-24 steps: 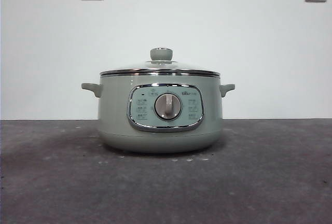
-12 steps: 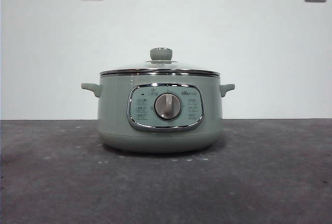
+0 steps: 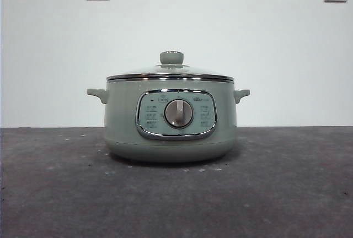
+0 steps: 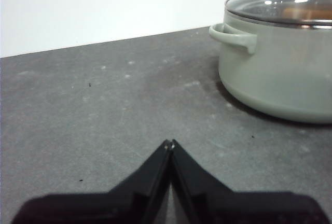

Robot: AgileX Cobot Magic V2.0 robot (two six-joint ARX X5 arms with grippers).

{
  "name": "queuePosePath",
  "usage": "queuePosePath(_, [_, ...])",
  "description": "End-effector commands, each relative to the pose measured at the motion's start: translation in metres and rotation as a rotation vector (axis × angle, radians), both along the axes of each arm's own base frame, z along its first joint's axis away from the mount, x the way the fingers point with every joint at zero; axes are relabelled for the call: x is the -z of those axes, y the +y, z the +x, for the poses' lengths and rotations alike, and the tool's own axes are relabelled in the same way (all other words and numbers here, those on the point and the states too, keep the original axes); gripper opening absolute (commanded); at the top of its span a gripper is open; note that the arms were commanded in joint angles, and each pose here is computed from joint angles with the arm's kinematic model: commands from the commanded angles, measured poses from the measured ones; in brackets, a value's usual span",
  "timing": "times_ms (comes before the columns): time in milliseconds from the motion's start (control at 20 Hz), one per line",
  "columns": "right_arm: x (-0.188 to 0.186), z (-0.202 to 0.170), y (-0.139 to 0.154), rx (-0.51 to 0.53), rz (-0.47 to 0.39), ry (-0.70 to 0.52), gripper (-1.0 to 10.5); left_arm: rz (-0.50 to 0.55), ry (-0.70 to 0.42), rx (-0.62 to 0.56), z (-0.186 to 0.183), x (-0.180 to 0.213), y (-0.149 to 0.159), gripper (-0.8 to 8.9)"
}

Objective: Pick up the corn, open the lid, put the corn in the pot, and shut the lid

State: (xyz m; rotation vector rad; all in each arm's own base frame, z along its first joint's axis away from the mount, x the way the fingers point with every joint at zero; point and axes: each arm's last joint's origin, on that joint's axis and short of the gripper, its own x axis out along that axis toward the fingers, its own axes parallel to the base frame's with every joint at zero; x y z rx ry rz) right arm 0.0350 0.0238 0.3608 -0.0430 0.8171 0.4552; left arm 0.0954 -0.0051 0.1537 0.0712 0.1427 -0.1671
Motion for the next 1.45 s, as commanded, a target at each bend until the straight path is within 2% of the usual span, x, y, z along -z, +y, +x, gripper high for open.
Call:
queuePosePath(50, [0.004,-0.001,-0.001,0.008,-0.014,0.030,0.0,-0.061,0.012,0.028,0.000,0.003,-0.001,-0.03])
queuePosePath(700, [0.004,0.000,-0.002,0.054,-0.053,0.002,0.0,-0.059,0.088,0.011,0.004,0.009,0.000,-0.03])
queuePosePath(850, [0.003,0.001,-0.005,0.094,-0.109,-0.038,0.0,-0.059,0.094,0.011,0.004,0.009,0.000,-0.03])
queuePosePath(950, [0.001,0.000,-0.010,0.178,-0.123,-0.103,0.0,-0.059,0.097,0.011,0.004,0.009,0.000,-0.03])
queuePosePath(1100, [-0.012,-0.001,-0.016,0.274,-0.021,-0.299,0.0,-0.059,0.097,0.011,0.004,0.009,0.000,-0.03])
queuePosePath(1200, [-0.016,-0.001,-0.018,0.321,0.005,-0.443,0.0,-0.059,0.098,0.011,0.004,0.009,0.000,-0.03])
queuePosePath(1300, [-0.009,0.003,-0.018,0.313,0.016,-0.566,0.0,-0.059,0.098,0.011,0.004,0.009,0.000,-0.03])
queuePosePath(1450, [0.023,0.018,-0.017,0.273,0.065,-0.707,0.0,-0.059,0.098,0.011,0.004,0.009,0.000,-0.03])
